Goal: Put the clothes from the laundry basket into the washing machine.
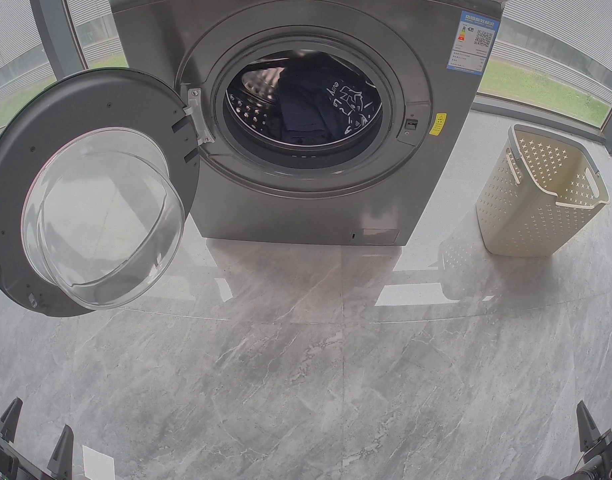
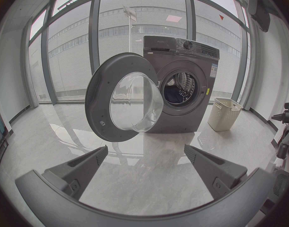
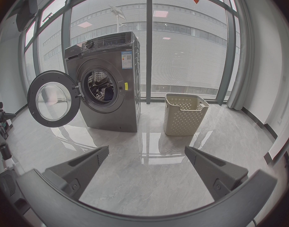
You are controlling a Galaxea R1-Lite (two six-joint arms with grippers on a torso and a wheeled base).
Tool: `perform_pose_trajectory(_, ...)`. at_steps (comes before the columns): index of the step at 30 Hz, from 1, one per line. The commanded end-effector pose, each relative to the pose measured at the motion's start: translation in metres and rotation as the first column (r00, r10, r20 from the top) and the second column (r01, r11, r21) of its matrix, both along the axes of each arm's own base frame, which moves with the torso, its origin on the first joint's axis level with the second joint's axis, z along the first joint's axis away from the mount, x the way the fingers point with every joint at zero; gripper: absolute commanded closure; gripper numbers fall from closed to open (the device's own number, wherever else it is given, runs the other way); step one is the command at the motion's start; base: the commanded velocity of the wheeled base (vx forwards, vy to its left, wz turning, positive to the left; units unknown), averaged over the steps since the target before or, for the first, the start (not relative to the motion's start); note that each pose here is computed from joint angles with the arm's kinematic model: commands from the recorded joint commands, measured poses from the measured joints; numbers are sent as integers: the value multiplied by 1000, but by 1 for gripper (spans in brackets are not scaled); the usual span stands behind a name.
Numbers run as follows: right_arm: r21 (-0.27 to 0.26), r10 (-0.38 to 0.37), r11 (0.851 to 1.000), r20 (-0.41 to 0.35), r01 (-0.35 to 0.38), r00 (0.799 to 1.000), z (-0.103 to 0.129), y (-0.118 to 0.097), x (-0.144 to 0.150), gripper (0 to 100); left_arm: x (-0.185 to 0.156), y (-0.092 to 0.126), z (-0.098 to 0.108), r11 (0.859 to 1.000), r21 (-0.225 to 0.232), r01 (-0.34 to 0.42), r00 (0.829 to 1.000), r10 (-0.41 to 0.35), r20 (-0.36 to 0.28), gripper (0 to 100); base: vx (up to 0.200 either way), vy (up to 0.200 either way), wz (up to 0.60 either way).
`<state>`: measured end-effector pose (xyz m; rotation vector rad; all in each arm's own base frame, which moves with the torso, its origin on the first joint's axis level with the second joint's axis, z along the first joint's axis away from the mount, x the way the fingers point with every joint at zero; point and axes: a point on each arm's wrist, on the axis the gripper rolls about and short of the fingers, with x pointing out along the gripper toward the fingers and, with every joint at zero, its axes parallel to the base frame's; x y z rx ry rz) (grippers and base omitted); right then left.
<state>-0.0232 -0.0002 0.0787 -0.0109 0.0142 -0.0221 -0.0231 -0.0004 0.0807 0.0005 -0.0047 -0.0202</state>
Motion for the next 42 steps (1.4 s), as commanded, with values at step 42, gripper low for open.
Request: perform_pose_trajectory(42, 8, -3, 1000, 0, 3, 1000, -3, 0, 0, 0, 1, 0, -5, 1000, -13, -6, 1000, 6, -10, 0, 0, 105, -86)
